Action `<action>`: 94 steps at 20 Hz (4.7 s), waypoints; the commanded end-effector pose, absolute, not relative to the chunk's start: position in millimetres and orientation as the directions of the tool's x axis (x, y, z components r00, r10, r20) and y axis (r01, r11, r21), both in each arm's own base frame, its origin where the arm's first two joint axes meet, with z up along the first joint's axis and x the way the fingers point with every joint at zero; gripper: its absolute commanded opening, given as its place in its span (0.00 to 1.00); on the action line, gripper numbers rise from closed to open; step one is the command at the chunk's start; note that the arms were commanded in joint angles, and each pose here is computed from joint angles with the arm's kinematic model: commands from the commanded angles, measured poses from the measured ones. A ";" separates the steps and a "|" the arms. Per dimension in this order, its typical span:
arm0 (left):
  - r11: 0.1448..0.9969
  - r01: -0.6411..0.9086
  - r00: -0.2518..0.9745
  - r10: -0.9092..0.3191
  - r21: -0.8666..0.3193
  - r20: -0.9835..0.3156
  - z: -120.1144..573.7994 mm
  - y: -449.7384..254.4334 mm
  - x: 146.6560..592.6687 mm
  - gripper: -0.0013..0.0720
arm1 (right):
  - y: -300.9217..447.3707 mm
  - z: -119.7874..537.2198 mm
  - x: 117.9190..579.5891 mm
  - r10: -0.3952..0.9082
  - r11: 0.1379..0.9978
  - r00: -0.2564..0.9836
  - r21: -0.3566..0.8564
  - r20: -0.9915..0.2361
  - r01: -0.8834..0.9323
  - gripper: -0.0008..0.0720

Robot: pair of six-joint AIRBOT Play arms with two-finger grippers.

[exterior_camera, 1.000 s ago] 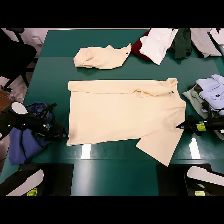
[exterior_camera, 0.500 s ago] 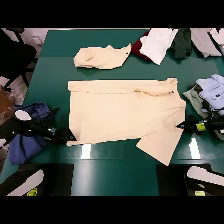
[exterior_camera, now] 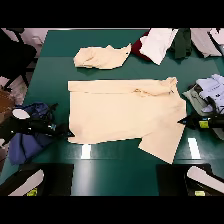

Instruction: Fold the shirts.

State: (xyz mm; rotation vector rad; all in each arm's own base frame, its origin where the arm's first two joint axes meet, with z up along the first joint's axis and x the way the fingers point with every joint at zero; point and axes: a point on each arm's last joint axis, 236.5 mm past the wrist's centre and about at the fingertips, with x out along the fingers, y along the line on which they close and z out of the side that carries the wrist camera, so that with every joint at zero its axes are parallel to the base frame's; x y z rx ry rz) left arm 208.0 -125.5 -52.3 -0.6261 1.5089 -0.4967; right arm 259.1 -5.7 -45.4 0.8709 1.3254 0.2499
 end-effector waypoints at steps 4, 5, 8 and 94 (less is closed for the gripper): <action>0.841 -0.035 0.397 -0.485 -0.541 -0.779 29.9 -87.0 282.8 0.05 | -12.7 22.2 278.7 0.472 0.737 0.505 0.638 -0.722 0.223 0.05; 0.842 -0.045 0.459 -0.460 -0.537 -0.760 39.3 -81.0 298.7 0.05 | -13.4 31.3 285.2 0.448 0.747 0.546 0.632 -0.708 0.207 0.05; 0.838 -0.089 0.584 -0.394 -0.539 -0.710 50.5 -64.4 334.5 0.05 | -26.3 49.8 311.8 0.357 0.769 0.645 0.605 -0.675 0.207 0.05; 0.988 -0.061 0.496 0.153 0.141 -0.855 53.5 -83.0 514.0 0.05 | 306.0 110.1 392.1 0.633 0.662 0.114 0.460 -0.765 -0.591 0.05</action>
